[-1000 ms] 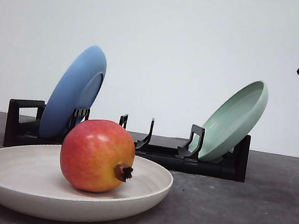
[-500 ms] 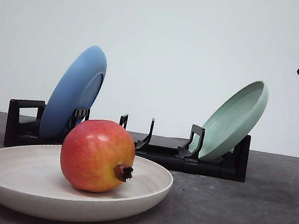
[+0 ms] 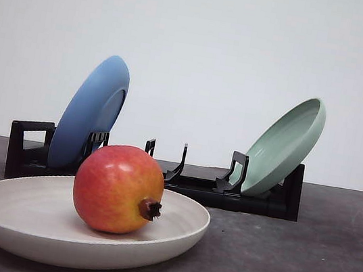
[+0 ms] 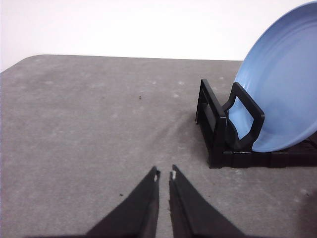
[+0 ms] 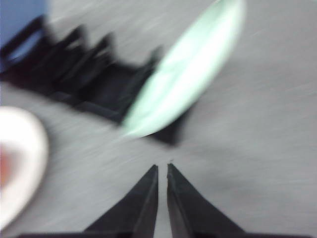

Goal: Place pomegranate in white plate

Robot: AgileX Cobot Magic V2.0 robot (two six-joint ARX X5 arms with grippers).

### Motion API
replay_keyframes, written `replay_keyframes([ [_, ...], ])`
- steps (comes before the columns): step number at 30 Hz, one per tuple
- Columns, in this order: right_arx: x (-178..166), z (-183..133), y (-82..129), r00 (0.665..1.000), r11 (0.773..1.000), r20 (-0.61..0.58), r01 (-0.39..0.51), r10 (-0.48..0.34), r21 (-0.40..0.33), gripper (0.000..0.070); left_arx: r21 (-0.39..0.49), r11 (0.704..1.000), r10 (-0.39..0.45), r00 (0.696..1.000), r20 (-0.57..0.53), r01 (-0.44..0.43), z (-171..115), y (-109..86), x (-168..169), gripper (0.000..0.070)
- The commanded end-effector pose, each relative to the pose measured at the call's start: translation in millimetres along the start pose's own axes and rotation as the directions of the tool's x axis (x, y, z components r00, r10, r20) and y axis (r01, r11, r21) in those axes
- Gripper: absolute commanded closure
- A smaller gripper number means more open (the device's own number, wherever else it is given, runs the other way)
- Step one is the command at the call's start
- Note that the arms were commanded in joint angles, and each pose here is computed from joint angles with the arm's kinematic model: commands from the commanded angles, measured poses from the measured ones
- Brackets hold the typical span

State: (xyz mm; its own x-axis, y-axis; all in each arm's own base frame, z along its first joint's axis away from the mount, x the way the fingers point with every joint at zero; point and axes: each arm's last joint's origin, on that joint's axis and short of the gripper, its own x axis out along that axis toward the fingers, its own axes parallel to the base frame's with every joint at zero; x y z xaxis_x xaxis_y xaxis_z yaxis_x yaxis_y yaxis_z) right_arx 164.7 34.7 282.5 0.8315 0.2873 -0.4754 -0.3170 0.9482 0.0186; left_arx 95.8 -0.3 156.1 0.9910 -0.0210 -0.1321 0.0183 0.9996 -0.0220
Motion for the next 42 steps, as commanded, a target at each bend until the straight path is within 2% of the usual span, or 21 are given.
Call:
replay_keyframes([
  [1,-2,-8,-3,0.997,0.998,0.03,0.067,-0.067,-0.014,0.0671,-0.004,1.0,0.001,1.0,0.002,-0.001,-2,0.1,1,0.0684],
  [4,-8,-28,-8,0.98,0.986,0.11,0.168,-0.168,0.01,0.0671,-0.004,1.0,0.001,1.0,0.002,-0.001,-2,0.1,1,0.0684],
  [7,-11,-53,-10,0.959,0.975,0.174,0.22,-0.223,0.035,0.0671,-0.004,1.0,0.001,1.0,0.002,-0.001,-2,0.1,1,0.0684],
  [12,-11,-93,-11,0.927,0.965,0.27,0.244,-0.262,0.098,0.0671,-0.004,1.0,0.001,1.0,0.002,-0.001,-2,0.1,1,0.0684],
  [21,-5,-137,-10,0.901,0.957,0.324,0.268,-0.29,0.112,0.0671,-0.004,1.0,0.001,1.0,0.003,-0.001,-2,0.1,1,0.0684],
  [25,-2,-147,-10,0.894,0.956,0.341,0.269,-0.292,0.114,0.0671,-0.004,1.0,0.001,1.0,0.002,-0.001,-2,0.1,1,0.0684],
  [31,-6,-145,-10,0.874,0.954,0.384,0.274,-0.298,0.118,0.0671,-0.005,1.0,0.001,1.0,0.002,-0.001,-2,0.1,1,0.0684],
  [42,-6,-145,-10,0.873,0.954,0.385,0.274,-0.298,0.117,0.0671,-0.004,1.0,0.001,1.0,0.003,-0.001,-2,0.1,1,0.0684],
])
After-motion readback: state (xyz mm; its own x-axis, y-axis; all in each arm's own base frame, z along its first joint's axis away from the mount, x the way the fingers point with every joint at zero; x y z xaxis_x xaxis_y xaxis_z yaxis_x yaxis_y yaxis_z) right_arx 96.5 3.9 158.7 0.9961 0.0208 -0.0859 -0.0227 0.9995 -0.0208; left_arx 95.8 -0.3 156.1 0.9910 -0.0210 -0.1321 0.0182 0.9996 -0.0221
